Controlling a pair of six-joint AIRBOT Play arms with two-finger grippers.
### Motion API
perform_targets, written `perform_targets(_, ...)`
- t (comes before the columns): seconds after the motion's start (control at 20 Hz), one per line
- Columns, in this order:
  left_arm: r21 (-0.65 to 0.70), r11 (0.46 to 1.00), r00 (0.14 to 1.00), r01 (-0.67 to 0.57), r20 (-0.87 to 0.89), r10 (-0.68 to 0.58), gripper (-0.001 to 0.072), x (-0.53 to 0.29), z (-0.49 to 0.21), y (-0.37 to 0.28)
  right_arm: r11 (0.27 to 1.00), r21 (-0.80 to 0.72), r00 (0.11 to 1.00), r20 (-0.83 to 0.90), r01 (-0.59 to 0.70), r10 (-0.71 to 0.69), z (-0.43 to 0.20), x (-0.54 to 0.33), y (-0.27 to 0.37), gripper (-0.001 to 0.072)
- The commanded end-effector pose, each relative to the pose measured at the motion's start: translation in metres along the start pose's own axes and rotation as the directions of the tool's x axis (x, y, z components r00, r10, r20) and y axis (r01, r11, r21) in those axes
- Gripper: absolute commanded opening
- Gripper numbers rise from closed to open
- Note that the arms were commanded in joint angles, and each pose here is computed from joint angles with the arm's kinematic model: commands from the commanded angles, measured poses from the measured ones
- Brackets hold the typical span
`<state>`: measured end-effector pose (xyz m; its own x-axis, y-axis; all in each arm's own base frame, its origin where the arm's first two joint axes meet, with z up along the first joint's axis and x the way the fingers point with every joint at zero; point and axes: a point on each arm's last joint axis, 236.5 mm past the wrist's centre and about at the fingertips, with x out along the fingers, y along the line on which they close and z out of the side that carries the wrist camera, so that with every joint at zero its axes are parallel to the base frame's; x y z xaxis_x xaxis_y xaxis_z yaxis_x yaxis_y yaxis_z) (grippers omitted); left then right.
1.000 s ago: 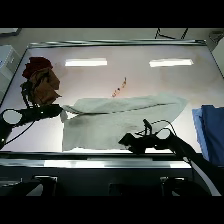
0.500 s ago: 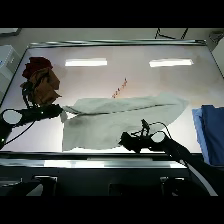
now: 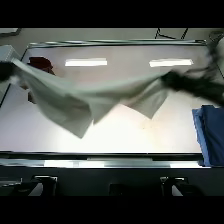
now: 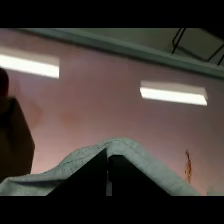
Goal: Fold the clothes and pants, and hang the long-sleeved shirts on hangers.
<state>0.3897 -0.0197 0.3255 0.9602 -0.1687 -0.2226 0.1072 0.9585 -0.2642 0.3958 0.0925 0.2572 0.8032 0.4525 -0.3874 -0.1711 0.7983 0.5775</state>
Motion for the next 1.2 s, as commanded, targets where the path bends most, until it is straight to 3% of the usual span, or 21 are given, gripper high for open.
perform_targets(0.0, 0.104, 0.994, 0.942, 0.038, 0.329, -0.071, 0.0023, -0.113, 0.119, -0.055, 0.958, -0.201, 0.883, 0.461, 0.205, -0.092, 0.128, -0.160, 0.043, 0.0048)
perform_targets(0.2, 0.161, 0.984, 0.854, 0.069, 0.500, -0.142, 0.0022, -0.198, 0.154, -0.091, 0.938, -0.258, 0.756, 0.654, 0.232, -0.007, 0.143, -0.238, 0.097, 0.0048)
perform_targets(0.35, 0.176, 0.983, 0.726, 0.059, 0.668, -0.163, 0.0022, -0.258, 0.186, -0.103, 0.930, -0.285, 0.660, 0.749, 0.233, 0.065, 0.146, -0.279, 0.127, 0.0048)
perform_targets(0.45, 0.181, 0.982, 0.667, 0.054, 0.725, -0.170, 0.0022, -0.279, 0.202, -0.107, 0.925, -0.297, 0.638, 0.766, 0.235, 0.084, 0.142, -0.292, 0.137, 0.0048)
perform_targets(0.55, 0.177, 0.983, 0.689, 0.049, 0.707, -0.161, 0.0022, -0.265, 0.201, -0.103, 0.923, -0.302, 0.680, 0.730, 0.239, 0.062, 0.132, -0.284, 0.132, 0.0048)
perform_targets(0.7, 0.150, 0.987, 0.851, 0.052, 0.511, -0.122, 0.0023, -0.177, 0.165, -0.082, 0.927, -0.254, 0.855, 0.505, 0.276, -0.116, 0.096, -0.225, 0.078, 0.0048)
perform_targets(0.75, 0.136, 0.989, 0.907, 0.049, 0.408, -0.101, 0.0023, -0.135, 0.143, -0.069, 0.939, -0.196, 0.913, 0.354, 0.284, -0.202, 0.074, -0.195, 0.046, 0.0048)
perform_targets(0.85, 0.110, 0.993, 0.982, 0.031, 0.182, -0.051, 0.0024, -0.043, 0.083, -0.035, 0.945, -0.078, 0.948, 0.041, 0.317, -0.314, 0.028, -0.136, -0.023, 0.0048)
perform_targets(1.0, 0.001, 1.000, 0.986, 0.006, -0.167, -0.006, 0.0024, 0.085, -0.041, 0.015, 0.920, 0.119, 0.904, -0.268, 0.373, -0.332, -0.033, -0.047, -0.121, 0.0048)
perform_targets(1.15, -0.050, 0.999, 0.906, -0.003, -0.423, -0.018, 0.0024, 0.165, -0.157, 0.030, 0.829, 0.416, 0.890, -0.412, 0.374, -0.195, -0.094, 0.040, -0.184, 0.0048)
